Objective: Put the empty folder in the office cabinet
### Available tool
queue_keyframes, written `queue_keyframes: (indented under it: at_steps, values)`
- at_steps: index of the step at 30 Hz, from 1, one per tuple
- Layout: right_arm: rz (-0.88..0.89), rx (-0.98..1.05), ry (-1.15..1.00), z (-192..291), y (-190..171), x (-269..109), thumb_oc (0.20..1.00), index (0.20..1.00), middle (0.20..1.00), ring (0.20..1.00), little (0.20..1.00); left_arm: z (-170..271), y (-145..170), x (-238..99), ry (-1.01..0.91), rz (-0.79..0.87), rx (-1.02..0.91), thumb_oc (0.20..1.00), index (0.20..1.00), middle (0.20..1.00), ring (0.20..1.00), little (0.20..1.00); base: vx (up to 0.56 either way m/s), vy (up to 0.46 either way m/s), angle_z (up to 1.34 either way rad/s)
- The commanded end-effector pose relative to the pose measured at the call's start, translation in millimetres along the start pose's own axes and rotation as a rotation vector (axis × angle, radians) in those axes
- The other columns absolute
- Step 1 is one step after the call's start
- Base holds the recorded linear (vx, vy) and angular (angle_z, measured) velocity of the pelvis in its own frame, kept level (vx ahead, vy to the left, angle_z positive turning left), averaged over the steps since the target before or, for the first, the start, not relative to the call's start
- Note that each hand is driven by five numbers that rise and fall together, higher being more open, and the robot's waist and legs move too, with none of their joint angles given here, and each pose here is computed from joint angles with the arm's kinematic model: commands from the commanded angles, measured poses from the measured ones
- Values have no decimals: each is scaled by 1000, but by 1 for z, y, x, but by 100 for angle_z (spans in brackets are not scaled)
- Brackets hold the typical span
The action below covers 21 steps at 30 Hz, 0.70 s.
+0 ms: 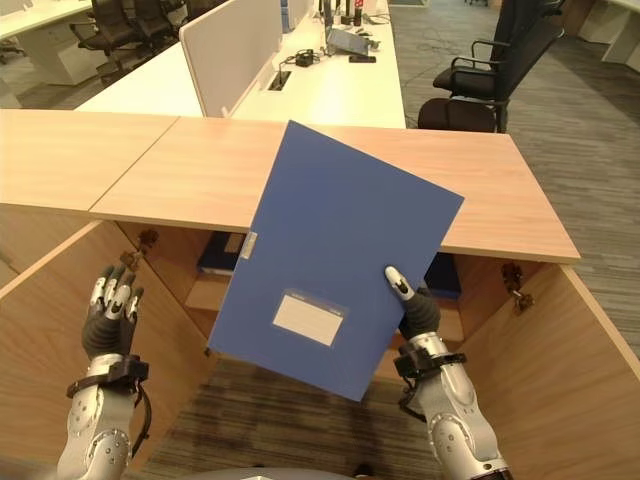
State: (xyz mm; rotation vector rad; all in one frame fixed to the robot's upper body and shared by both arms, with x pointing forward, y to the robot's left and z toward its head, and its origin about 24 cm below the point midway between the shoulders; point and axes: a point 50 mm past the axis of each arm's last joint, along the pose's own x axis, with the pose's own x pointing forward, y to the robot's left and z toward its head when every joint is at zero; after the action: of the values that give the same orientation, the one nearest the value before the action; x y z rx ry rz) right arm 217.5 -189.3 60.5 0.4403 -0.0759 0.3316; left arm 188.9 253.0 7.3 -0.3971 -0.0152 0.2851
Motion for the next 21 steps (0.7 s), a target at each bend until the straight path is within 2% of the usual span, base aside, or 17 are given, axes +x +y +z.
queue_keyframes:
  at_steps: [1, 3, 6, 13, 16, 17, 21]
  values:
    - [158, -54, -39, 15, 8, 15, 200, 200, 200, 200, 200, 11, 11, 7, -32, -66, -30, 1000, 1000, 1000, 1000, 1000, -14, 2, 4]
    - [186, -166, 103, 4, -3, 4, 200, 200, 200, 200, 200, -12, 32, -5, 85, -34, -10, 1000, 1000, 1000, 1000, 1000, -34, 1, 4]
    - [156, -189, 204, -14, -14, -6, 200, 200, 200, 200, 200, -40, 50, -20, 221, 28, 2, 1000, 1000, 1000, 1000, 1000, -23, 0, 2]
    - [73, -177, 346, -54, -24, -23, 200, 200, 200, 200, 200, -90, 70, -54, 554, 16, 183, 1000, 1000, 1000, 1000, 1000, -16, -2, 2]
    - [59, -187, 400, -67, -26, -27, 200, 200, 200, 200, 200, -98, 73, -61, 621, 6, 234, 1000, 1000, 1000, 1000, 1000, -13, -4, 9]
    - [19, -178, 450, -81, -30, -32, 200, 200, 200, 200, 200, -105, 77, -68, 689, -9, 289, 1000, 1000, 1000, 1000, 1000, -18, -8, 13]
    - [-67, -137, 535, -107, -34, -41, 200, 200, 200, 200, 200, -113, 79, -73, 752, -20, 347, 1000, 1000, 1000, 1000, 1000, -24, -17, 9]
